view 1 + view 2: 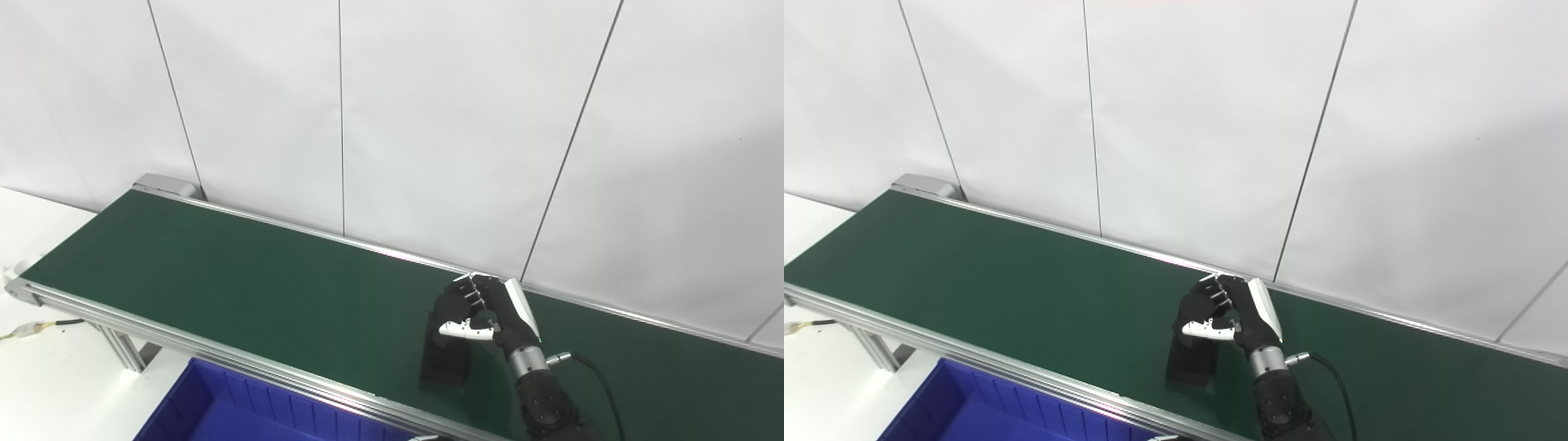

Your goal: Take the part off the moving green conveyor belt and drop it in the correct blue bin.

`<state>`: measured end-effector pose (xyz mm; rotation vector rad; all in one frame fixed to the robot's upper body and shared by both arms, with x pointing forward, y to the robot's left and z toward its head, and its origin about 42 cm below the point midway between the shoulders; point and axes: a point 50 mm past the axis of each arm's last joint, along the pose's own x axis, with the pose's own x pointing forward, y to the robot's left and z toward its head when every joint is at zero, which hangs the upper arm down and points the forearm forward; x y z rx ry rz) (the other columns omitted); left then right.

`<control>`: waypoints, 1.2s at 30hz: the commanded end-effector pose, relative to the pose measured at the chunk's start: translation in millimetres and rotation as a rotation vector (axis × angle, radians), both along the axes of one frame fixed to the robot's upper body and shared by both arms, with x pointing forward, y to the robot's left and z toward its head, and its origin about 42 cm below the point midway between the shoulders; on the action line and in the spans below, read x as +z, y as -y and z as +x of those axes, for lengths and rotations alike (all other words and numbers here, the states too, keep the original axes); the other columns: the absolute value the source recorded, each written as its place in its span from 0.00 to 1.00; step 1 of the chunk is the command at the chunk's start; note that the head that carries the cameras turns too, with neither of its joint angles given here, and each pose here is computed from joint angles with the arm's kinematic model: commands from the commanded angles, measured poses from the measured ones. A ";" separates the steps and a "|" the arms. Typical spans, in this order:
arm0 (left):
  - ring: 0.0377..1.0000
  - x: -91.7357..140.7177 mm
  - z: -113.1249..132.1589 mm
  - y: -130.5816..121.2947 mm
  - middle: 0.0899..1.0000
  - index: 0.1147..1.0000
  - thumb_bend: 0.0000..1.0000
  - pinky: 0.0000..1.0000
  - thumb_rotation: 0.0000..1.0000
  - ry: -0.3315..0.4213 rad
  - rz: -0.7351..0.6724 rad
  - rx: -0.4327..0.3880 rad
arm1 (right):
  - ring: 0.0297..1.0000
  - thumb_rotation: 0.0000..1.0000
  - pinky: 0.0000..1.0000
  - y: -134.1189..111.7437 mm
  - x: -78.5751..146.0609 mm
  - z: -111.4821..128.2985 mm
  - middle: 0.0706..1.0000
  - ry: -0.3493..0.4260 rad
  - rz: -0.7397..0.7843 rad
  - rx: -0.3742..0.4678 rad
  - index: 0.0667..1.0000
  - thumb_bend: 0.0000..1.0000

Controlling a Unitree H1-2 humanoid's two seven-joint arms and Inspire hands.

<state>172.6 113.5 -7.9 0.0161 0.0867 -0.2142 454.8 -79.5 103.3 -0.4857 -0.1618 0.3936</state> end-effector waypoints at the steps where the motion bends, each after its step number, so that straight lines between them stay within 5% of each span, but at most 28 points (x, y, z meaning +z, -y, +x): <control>1: 0.67 12.3 5.1 2.8 0.70 0.73 0.76 0.60 0.72 0.073 -0.032 0.005 | 0.45 0.00 0.40 -11.1 31.3 12.1 0.48 0.116 0.048 0.032 0.43 0.50; 19: 0.67 10.4 7.8 -2.6 0.71 0.74 0.74 0.61 0.71 0.067 -0.030 0.006 | 0.45 0.00 0.38 -6.3 40.1 9.2 0.48 0.158 0.101 0.017 0.43 0.50; 36: 0.68 10.0 12.5 -13.5 0.72 0.76 0.69 0.62 0.71 0.070 -0.022 0.008 | 0.43 0.00 0.37 34.3 109.0 -17.2 0.46 0.321 0.191 -0.044 0.45 0.50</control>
